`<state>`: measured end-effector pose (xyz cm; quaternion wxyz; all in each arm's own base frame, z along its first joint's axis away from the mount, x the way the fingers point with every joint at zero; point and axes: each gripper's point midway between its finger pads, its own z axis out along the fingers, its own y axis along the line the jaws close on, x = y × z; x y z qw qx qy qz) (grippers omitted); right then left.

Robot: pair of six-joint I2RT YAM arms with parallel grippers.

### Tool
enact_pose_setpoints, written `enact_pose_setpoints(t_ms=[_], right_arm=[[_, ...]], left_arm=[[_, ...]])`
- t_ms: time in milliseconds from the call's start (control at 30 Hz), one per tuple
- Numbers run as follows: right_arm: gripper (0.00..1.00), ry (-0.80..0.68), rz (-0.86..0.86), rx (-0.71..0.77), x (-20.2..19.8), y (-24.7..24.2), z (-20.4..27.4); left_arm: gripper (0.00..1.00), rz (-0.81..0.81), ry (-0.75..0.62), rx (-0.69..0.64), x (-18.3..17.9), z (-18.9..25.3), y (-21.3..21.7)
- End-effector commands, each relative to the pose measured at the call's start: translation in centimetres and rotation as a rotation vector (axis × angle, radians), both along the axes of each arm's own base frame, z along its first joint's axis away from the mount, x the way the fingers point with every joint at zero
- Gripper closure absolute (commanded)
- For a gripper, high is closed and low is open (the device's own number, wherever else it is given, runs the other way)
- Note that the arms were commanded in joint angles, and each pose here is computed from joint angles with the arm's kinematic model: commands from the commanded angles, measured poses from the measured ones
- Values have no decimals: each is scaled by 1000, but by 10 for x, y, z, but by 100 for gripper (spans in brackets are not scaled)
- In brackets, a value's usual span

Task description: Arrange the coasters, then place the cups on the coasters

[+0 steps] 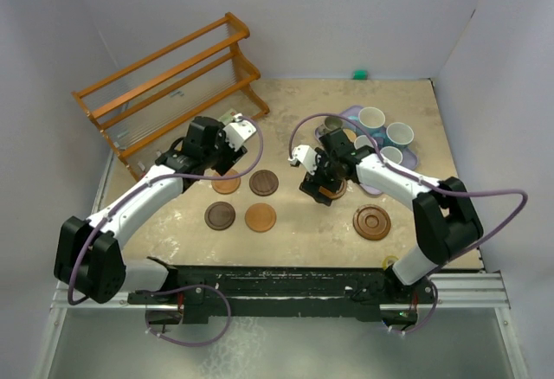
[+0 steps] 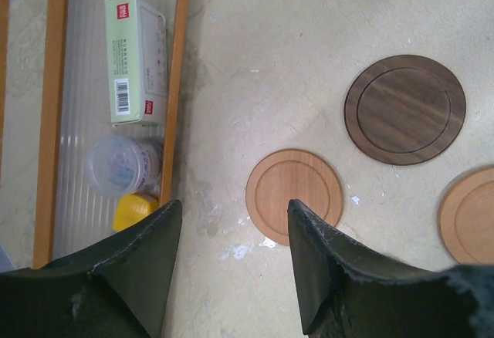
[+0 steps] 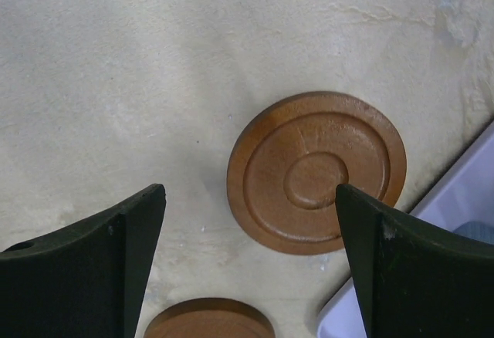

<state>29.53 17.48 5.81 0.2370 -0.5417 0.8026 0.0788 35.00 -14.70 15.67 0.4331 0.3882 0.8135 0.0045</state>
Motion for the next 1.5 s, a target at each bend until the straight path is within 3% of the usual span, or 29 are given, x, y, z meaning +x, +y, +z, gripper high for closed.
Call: enact_pose_setpoints(t_ms=[0,567,900,1467], right_arm=[[9,-26,24,-20,17,7,5],[36,68,35,-104,10,-2,-34],[50,87,64,-84,-1,20,-41],[56,59,138,-102,3,61,-37]], left_arm=[[44,40,-78,-54,-1,26,7],[43,44,-93,-65,-11,32,12],[44,61,-110,-71,-16,32,18],[44,95,-118,-101,-15,38,32]])
